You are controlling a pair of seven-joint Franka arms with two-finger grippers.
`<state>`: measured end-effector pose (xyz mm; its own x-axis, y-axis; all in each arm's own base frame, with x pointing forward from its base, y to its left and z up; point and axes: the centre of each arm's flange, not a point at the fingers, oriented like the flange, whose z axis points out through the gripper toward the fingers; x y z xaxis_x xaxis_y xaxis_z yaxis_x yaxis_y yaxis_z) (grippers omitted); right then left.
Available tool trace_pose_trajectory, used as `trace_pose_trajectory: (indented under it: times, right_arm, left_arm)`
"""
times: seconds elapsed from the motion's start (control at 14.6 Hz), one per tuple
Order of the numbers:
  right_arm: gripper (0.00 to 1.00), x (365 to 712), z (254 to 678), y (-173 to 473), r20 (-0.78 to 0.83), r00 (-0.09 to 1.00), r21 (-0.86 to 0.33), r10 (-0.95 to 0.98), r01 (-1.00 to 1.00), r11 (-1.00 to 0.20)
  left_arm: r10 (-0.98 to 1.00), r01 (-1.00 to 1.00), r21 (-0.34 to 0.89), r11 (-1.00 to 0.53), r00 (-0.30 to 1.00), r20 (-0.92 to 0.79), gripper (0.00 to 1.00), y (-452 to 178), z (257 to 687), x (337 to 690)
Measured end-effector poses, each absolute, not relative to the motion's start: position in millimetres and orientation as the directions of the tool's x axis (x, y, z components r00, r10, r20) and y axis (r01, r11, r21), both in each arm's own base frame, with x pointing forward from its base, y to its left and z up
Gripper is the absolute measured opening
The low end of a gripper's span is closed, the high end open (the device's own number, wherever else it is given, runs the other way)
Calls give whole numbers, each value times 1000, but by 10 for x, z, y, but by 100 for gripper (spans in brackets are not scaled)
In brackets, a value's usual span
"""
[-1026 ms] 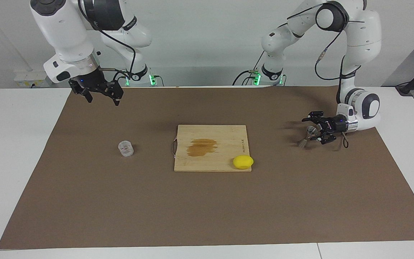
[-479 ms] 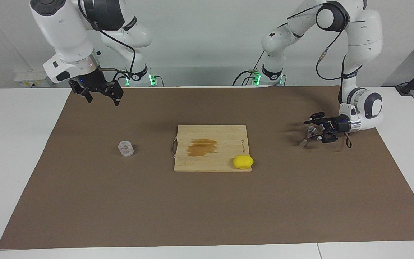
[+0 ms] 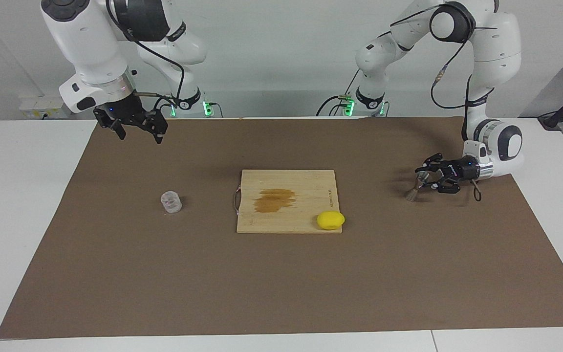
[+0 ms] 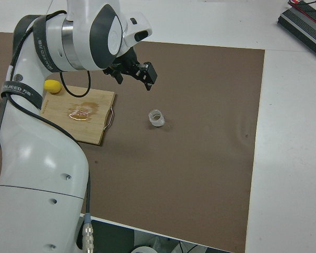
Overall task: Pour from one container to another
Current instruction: 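Close the left gripper on the metal cup, then carry the metal cup with the left gripper onto the cutting board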
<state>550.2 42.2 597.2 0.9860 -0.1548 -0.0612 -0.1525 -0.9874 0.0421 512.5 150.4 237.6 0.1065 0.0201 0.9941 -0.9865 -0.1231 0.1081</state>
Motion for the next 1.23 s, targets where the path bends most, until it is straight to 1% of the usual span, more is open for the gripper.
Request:
trace_pose_trajectory:
  times: [0.41,0.89,1.23]
  right_arm:
    - [100,5502,5972,422,-61,986,42,-155,-152,-987]
    - [100,5502,5972,422,-61,986,42,-155,-152,-987]
    - [100,5502,5972,422,-61,986,42,-155,-152,-987]
  left_arm:
    - [12,-985,96,-141,96,995,52,1531,2395,5169]
    - [16,-986,94,-135,93,996,52,1477,2403,5193]
    - [22,-986,136,-95,135,991,52,1258,2421,5256]
